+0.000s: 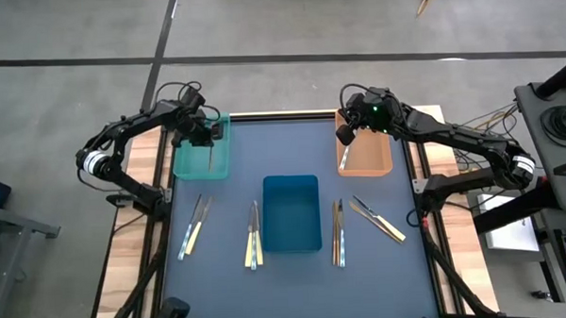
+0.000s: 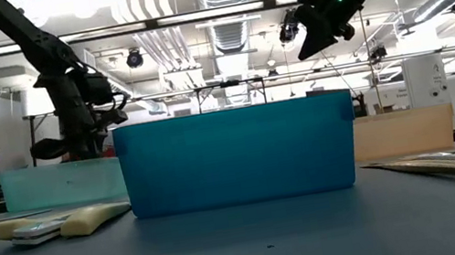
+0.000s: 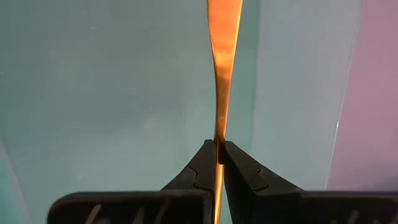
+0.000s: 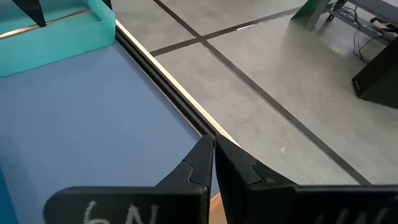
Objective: Sort silverware by color (type)
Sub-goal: Put the top left gold knife into the light blue bin
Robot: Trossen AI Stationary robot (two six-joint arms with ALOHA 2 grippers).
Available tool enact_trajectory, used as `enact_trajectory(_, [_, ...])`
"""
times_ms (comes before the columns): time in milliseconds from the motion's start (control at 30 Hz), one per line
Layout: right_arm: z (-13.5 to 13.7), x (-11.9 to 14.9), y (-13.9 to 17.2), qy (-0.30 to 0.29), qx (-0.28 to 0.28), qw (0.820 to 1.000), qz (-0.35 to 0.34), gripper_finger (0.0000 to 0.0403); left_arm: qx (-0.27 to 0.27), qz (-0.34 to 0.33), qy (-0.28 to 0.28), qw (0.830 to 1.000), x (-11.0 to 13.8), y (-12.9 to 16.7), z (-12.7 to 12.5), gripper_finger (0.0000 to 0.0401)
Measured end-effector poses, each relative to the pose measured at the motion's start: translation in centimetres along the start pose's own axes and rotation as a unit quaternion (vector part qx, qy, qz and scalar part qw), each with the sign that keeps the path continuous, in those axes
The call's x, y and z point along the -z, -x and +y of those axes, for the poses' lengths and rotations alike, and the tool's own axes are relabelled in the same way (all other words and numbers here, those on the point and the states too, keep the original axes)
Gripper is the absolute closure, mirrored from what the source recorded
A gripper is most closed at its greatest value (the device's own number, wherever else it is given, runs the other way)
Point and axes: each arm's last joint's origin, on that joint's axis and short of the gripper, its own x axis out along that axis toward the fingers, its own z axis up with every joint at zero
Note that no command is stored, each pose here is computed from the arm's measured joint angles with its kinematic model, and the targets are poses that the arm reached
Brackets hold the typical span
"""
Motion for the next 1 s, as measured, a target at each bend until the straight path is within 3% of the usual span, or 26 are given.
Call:
enact_trajectory(767, [0.0,-0.3,0.0,0.003,0.001,1.000,-0.014,0.0394,0.009,-0.016,0.004,1.000,-0.3,-0.1,-0.2,0.0401])
enact_trajectory(1000, [0.0,-0.3,0.0,0.006,0.002,1.000,-0.014,0.0394,0.013,0.014,0.008,1.000,-0.7,-1.8,-0.1,0.0401])
